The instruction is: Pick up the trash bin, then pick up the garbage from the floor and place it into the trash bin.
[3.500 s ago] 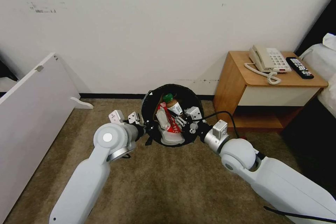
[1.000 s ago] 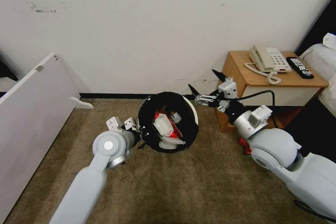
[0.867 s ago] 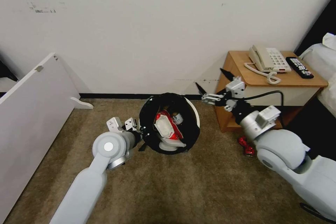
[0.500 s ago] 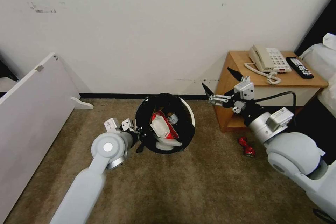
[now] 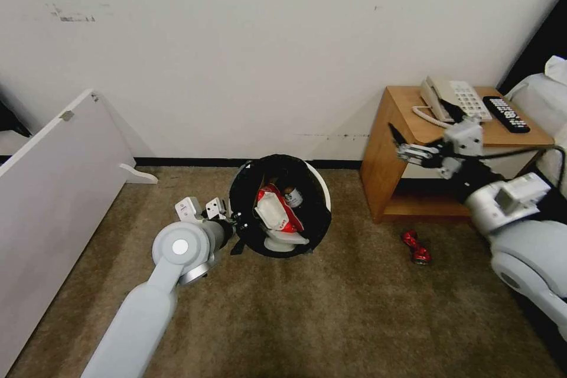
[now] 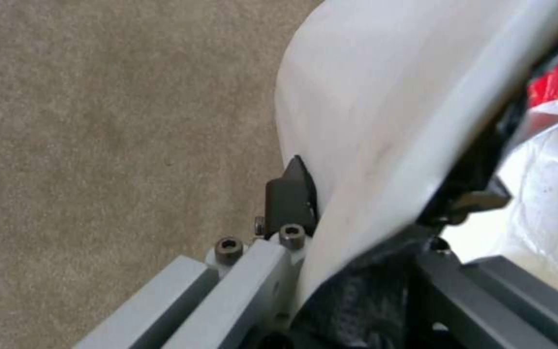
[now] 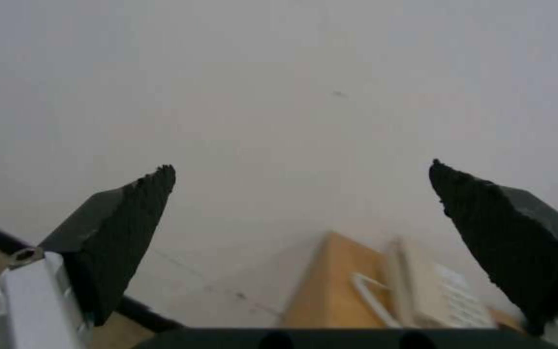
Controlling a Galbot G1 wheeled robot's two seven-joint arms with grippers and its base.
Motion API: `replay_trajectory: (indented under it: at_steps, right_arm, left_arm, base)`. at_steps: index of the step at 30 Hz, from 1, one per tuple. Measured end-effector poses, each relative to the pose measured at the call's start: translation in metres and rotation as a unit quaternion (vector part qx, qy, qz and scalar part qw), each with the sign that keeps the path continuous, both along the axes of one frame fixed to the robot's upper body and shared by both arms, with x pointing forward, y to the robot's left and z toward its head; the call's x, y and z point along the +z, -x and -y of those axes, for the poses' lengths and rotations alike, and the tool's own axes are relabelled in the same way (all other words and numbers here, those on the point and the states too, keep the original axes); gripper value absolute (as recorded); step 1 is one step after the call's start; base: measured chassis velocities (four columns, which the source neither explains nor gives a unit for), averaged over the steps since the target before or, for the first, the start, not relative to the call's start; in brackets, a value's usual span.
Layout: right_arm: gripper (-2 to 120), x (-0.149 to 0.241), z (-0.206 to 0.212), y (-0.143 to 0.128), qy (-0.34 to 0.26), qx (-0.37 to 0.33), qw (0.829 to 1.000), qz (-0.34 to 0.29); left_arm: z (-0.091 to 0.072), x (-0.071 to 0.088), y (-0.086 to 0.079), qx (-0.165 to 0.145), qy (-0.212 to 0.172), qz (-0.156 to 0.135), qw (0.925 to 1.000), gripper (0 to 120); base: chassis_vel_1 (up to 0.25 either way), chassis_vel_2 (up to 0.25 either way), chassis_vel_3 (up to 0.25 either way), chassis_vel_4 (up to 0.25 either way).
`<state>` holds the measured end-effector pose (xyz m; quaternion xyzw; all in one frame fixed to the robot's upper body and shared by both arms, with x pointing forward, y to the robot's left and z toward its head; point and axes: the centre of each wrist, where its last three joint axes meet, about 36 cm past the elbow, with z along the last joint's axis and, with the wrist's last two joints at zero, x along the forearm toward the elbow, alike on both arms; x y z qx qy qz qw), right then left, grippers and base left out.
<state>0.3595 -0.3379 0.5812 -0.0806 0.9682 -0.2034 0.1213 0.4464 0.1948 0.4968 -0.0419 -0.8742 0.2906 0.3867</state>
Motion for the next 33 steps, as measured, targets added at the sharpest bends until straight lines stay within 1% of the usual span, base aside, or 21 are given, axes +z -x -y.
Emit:
replay_trajectory:
  at_steps: [1,3,4,7,8,10,11,14,15,17,21,24,27,29,33]
  right_arm:
    - [100,0.000,0.000,0.000,0.000,0.000,1.000,0.000]
    - [100,0.000,0.012,0.012,0.005,-0.028,1.000,0.011]
    - [100,0.000,0.012,0.012,0.005,-0.028,1.000,0.011]
    - [100,-0.007,0.021,0.029,0.002,-0.050,0.999,0.014]
    - [100,-0.007,0.021,0.029,0.002,-0.050,0.999,0.014]
    - [100,-0.013,0.025,0.042,0.002,-0.063,0.998,0.014]
    - [100,-0.013,0.025,0.042,0.002,-0.063,0.998,0.014]
    - [100,-0.021,0.032,0.060,0.020,-0.078,0.997,0.022]
    - [100,-0.021,0.032,0.060,0.020,-0.078,0.997,0.022]
    - [100,-0.023,0.037,0.071,0.032,-0.083,0.996,0.031]
    - [100,-0.024,0.041,0.078,0.042,-0.089,0.994,0.042]
    - [100,-0.027,0.044,0.087,0.054,-0.100,0.992,0.053]
    - [100,-0.028,0.044,0.090,0.053,-0.106,0.992,0.054]
    - [100,-0.037,0.044,0.100,0.052,-0.128,0.989,0.060]
    - [100,-0.045,0.045,0.108,0.049,-0.146,0.986,0.065]
  left_arm:
    - [0.000,0.000,0.000,0.000,0.000,0.000,1.0000,0]
    - [0.000,0.003,0.004,-0.012,-0.002,0.006,0.9999,0]
    - [0.000,0.003,0.004,-0.012,-0.002,0.006,0.9999,0]
    - [0.001,0.006,0.008,-0.022,-0.004,0.012,0.9997,0]
    - [0.001,0.006,0.008,-0.022,-0.004,0.012,0.9997,0]
    - [0.002,0.009,0.010,-0.026,-0.005,0.017,0.9995,0]
    - [0.002,0.009,0.010,-0.026,-0.005,0.017,0.9995,0]
    - [0.005,0.016,0.014,-0.035,-0.003,0.026,0.9991,0]
    - [0.005,0.016,0.014,-0.035,-0.003,0.026,0.9991,0]
    - [0.008,0.021,0.016,-0.040,0.000,0.033,0.9987,0]
    - [0.008,0.026,0.019,-0.043,0.000,0.040,0.9983,0]
    - [0.007,0.034,0.022,-0.046,-0.001,0.049,0.9977,0]
    - [0.007,0.036,0.023,-0.046,-0.001,0.052,0.9976,0]
    - [0.006,0.041,0.024,-0.046,-0.002,0.060,0.9971,0]
    - [0.006,0.043,0.024,-0.047,-0.002,0.063,0.9969,0]
  base:
    - [0.000,0.000,0.000,0.000]
    - [0.000,0.000,0.000,0.000]
    - [0.000,0.000,0.000,0.000]
    - [0.000,0.000,0.000,0.000]
    - [0.000,0.000,0.000,0.000]
    - [0.000,0.000,0.000,0.000]
    - [0.000,0.000,0.000,0.000]
    - [0.000,0.000,0.000,0.000]
    - [0.000,0.000,0.000,0.000]
    - [0.000,0.000,0.000,0.000]
    - [0.000,0.000,0.000,0.000]
    - [0.000,0.000,0.000,0.000]
    - [0.000,0.000,0.000,0.000]
    - [0.000,0.000,0.000,0.000]
    - [0.000,0.000,0.000,0.000]
